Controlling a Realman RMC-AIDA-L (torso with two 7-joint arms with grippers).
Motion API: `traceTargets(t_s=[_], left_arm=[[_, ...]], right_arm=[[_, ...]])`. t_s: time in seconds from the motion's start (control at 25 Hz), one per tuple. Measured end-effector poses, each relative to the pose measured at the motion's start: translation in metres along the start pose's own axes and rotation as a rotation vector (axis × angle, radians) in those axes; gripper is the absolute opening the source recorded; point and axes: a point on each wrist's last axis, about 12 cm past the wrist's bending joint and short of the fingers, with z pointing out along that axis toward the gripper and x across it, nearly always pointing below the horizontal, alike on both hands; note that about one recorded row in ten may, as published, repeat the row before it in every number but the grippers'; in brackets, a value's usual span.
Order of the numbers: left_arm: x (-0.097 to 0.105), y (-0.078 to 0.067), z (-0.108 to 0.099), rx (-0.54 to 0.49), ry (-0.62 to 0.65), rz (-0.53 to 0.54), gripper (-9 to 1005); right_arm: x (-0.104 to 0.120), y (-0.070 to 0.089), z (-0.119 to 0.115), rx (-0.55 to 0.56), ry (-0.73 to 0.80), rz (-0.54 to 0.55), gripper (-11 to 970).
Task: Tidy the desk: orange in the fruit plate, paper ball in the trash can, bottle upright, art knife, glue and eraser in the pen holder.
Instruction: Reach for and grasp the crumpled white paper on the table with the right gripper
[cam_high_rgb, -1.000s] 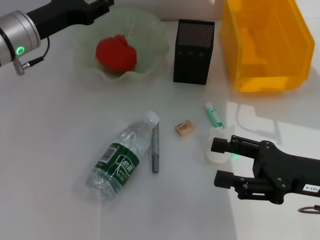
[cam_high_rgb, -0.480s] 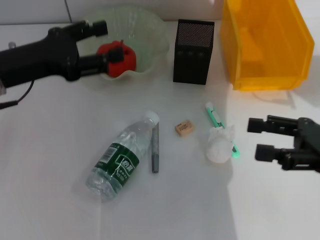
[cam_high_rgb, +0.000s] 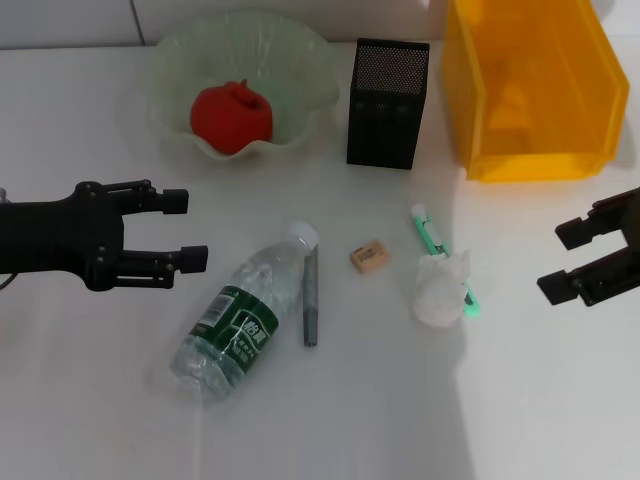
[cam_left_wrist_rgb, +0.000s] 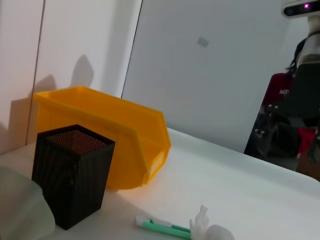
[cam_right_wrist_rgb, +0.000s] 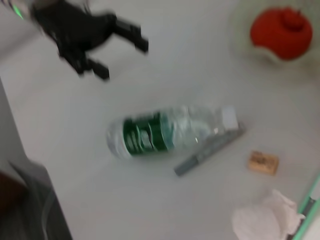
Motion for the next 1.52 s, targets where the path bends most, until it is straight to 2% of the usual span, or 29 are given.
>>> traceTargets(t_s=[0.16,0.28,0.6,0.84,1.24,1.52], left_arm=[[0.005,-0.001,-0.003,-0.013,0.013,-0.021,841],[0.007,-0.001,-0.004,-0.017,0.015,-0.025,839],[0.008,-0.001,-0.002,-0.032,0.013,-0.031,835],[0.008,-0.001,0.000,-0.034,0.002,-0.033,832],[0.010,0.000,0.002,-0.044,-0.003,-0.043,826],[0.011,0.000,0.002,-0.049,-0.003,-0.047,822]], right_arm=[[-0.030,0.002,0.028,0.097,0.210,-0.062,806],[-0.043,0.001,0.052,0.152,0.306,-0.115,805],[-0.057,0.003,0.096,0.174,0.362,-0.238,805],[-0.058,0.006,0.126,0.183,0.396,-0.297,805],[-0.061,0.006,0.154,0.169,0.415,-0.332,804],[-0.061,0.003,0.162,0.154,0.425,-0.318,804]])
